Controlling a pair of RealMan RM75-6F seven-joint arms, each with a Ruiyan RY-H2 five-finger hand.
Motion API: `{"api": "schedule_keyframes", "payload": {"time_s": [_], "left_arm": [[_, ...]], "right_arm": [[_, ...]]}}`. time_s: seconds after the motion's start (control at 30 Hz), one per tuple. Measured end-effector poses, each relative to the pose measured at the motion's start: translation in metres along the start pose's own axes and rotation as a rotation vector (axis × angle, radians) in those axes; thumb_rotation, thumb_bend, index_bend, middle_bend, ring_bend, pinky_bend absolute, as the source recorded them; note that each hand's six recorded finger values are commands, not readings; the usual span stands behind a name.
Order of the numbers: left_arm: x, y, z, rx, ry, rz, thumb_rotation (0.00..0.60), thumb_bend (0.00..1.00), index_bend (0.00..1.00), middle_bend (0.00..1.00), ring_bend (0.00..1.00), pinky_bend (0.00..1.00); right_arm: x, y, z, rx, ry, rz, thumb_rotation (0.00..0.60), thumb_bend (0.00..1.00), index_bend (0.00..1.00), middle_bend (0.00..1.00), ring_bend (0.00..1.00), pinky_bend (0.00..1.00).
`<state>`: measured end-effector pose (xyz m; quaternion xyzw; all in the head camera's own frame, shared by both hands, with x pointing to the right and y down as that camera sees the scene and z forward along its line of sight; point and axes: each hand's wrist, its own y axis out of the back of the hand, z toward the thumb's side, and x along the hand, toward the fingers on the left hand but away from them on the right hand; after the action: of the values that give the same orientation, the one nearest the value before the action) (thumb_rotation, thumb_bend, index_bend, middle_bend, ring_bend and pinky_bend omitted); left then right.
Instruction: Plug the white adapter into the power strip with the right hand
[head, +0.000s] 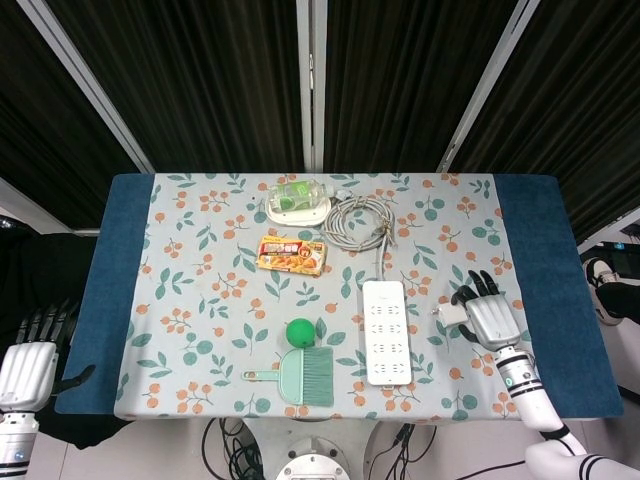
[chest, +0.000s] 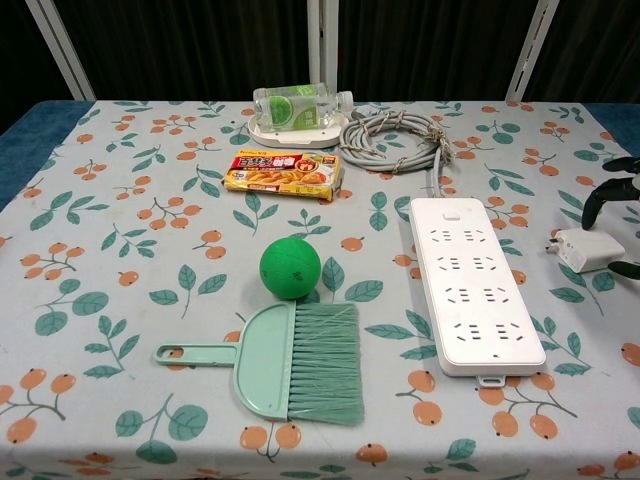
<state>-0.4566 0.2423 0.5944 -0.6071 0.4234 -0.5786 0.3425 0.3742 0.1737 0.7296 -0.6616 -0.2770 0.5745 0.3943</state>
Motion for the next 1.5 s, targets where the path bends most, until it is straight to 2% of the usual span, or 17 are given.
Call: {"api": "schedule_keyframes", "payload": {"time_s": [0.63,0.73,0.9,1.3,1.5], "left_arm": [[-0.001,-0.001,0.001,-0.01,-0.003,-0.008,0.6,0.13,0.0,0.0,0.0,0.0],[0.0,-0.001,0.001,-0.011,-0.005,-0.008,0.6,0.13,0.0,0.0,0.0,0.0],[0.0,0.0,0.001,-0.01,-0.006,-0.006,0.6,0.13,0.0,0.0,0.0,0.0],[0.0,-0.001,0.002,-0.01,-0.007,-0.012,0.6,0.13,0.0,0.0,0.0,0.0],[0.001,-0.002,0.001,-0.009,-0.008,-0.012,0.6,0.13,0.0,0.0,0.0,0.0]], "right_arm": [[-0.005,-0.007,0.001,0.025,0.004,0.012,0.6,0.15,0.39,0.32,0.06,0.0],[-0.008,-0.006,0.003,0.018,0.005,0.007,0.6,0.19,0.39,0.33,0.08,0.0],[-0.014,-0.002,0.005,-0.022,-0.001,0.0,0.6,0.32,0.42,0.36,0.12,0.0],[-0.021,0.006,-0.003,-0.121,-0.063,0.017,0.6,0.33,0.47,0.4,0.18,0.0],[-0.021,0.013,-0.007,-0.134,-0.082,0.009,0.6,0.33,0.5,0.41,0.19,0.0]]}}
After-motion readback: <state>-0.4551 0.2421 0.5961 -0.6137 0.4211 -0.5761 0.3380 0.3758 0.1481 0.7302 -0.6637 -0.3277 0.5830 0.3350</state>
